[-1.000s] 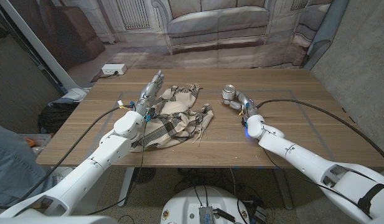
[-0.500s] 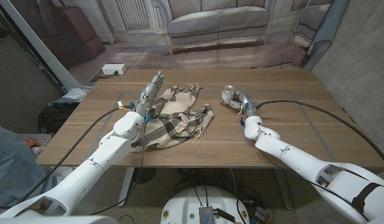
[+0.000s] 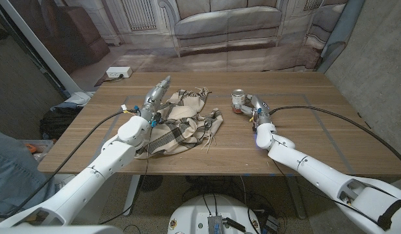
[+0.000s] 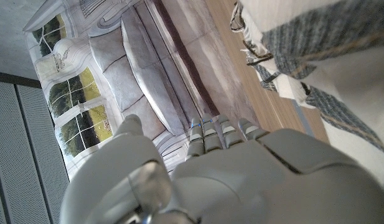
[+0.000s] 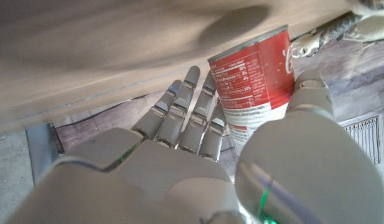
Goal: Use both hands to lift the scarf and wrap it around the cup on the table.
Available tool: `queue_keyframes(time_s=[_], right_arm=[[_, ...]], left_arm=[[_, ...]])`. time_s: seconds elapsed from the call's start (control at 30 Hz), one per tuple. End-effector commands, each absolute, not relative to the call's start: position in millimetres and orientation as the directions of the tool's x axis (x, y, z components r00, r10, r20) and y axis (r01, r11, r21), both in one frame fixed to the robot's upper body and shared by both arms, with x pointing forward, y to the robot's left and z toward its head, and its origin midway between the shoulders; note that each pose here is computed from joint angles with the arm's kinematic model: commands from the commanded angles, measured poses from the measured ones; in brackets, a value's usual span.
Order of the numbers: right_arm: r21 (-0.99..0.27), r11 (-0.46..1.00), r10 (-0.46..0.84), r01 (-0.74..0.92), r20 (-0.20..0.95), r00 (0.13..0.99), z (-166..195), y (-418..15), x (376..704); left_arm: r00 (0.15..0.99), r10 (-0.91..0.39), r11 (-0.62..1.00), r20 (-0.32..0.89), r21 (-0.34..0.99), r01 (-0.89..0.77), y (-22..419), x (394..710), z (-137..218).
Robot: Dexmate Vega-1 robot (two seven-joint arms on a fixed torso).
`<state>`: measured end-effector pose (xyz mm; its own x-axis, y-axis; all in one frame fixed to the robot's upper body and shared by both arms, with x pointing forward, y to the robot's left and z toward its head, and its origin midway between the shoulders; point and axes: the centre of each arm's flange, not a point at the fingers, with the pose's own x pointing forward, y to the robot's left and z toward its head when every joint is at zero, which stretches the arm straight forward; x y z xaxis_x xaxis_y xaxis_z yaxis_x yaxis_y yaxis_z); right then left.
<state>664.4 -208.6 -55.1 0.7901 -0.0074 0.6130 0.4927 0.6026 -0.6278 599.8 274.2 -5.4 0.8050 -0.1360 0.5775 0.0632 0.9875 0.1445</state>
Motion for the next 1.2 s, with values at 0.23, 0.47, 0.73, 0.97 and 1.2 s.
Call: queue_keyframes(time_s=[0.23,0.47,0.73,0.97,1.2], right_arm=[[-0.538,0.658,-0.025,0.527,0.683,0.730,-44.2,-210.0,621.5],[-0.532,0.668,-0.031,0.521,0.679,0.733,-45.5,-210.1,619.4],[-0.550,0.663,-0.035,0.508,0.655,0.755,-49.4,-208.2,619.9],[-0.550,0.664,-0.040,0.507,0.651,0.758,-47.2,-207.8,618.3],[-0.543,0.667,-0.039,0.510,0.659,0.751,-43.6,-204.9,617.7]], left_arm=[[0.779,-0.078,0.930,0.622,0.327,-0.168,282.2,567.3,2.5],[0.758,-0.047,0.850,0.651,0.424,-0.312,281.8,552.5,6.0],[0.759,-0.046,0.691,0.650,0.570,-0.446,285.2,539.0,10.3],[0.763,-0.039,0.536,0.646,0.658,-0.529,288.7,530.2,16.9],[0.793,-0.046,0.380,0.608,0.745,-0.549,294.2,525.4,25.9]])
